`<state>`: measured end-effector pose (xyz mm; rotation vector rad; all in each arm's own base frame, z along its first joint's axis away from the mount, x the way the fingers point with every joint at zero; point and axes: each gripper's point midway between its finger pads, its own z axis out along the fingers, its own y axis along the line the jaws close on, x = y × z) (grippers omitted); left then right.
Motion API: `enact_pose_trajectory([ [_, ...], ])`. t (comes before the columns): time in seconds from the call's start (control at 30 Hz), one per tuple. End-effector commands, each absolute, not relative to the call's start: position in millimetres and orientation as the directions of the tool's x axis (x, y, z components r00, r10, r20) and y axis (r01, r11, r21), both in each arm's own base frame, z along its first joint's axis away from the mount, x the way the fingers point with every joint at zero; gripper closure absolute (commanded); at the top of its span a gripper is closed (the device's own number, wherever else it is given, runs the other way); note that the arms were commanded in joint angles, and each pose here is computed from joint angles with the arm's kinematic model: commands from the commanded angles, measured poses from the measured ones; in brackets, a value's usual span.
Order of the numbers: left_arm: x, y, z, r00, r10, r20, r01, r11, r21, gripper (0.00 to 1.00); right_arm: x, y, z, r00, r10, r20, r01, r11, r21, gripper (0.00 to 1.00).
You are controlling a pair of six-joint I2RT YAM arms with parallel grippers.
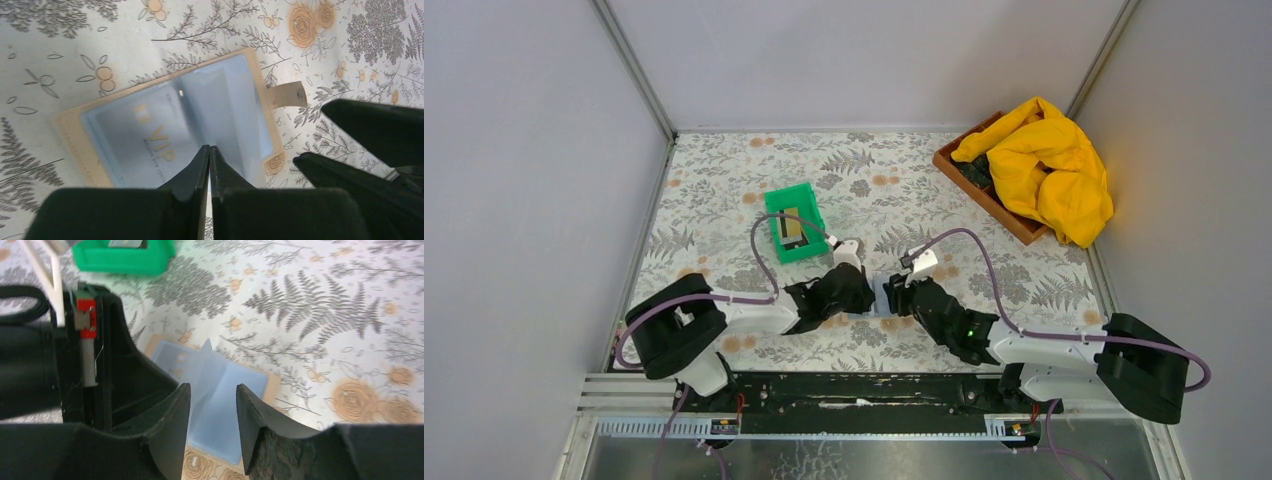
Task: Take the credit cards out of the card holder
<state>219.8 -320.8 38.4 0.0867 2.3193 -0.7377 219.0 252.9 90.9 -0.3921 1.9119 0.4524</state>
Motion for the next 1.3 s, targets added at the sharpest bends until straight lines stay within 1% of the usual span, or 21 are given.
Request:
enact_pose_trajectory([
  [0.0, 225, -343, 50, -0.737, -0.135, -0.662, 0.302, 0.81, -0.502, 0.93, 238, 229, 115, -0.276, 0.037, -0.961, -0.334, 0.933, 0.132, 0.54],
  [0.17, 220, -361, 48, -0.748, -0.121, -0.652, 0.322, 0.793, -0.517, 0.93, 241, 224, 113, -0.277, 0.035, -0.96, -0.303, 0.945, 0.122, 0.54],
  [0.63, 203, -387, 30, -0.786, -0.095, -0.611, 0.336, 0.764, -0.551, 0.93, 243, 226, 106, -0.307, 0.03, -0.951, -0.297, 0.947, 0.126, 0.55],
  [0.73, 198, -399, 42, -0.781, -0.114, -0.614, 0.37, 0.707, -0.602, 0.93, 243, 228, 104, -0.315, 0.03, -0.948, -0.302, 0.944, 0.131, 0.55],
  [0.8, 192, -407, 56, -0.775, -0.129, -0.619, 0.406, 0.649, -0.644, 0.89, 243, 229, 102, -0.323, 0.031, -0.946, -0.301, 0.944, 0.134, 0.56],
  [0.87, 191, -407, 67, -0.764, -0.142, -0.63, 0.426, 0.622, -0.657, 0.85, 243, 229, 101, -0.333, 0.045, -0.942, -0.3, 0.942, 0.151, 0.56],
  [0.9, 192, -404, 74, -0.752, -0.149, -0.642, 0.432, 0.625, -0.65, 0.84, 243, 230, 102, -0.338, 0.058, -0.939, -0.3, 0.94, 0.166, 0.56],
  [1.07, 210, -358, 96, -0.665, -0.155, -0.73, 0.404, 0.747, -0.528, 0.78, 242, 230, 102, -0.356, 0.098, -0.929, -0.313, 0.925, 0.217, 0.54],
  [1.17, 223, -319, 92, -0.664, -0.171, -0.728, 0.321, 0.815, -0.483, 0.76, 242, 236, 98, -0.376, 0.083, -0.923, -0.338, 0.915, 0.22, 0.51],
  [1.27, 232, -283, 90, -0.661, -0.238, -0.712, 0.249, 0.825, -0.507, 0.76, 239, 250, 88, -0.417, 0.017, -0.909, -0.392, 0.899, 0.196, 0.47],
])
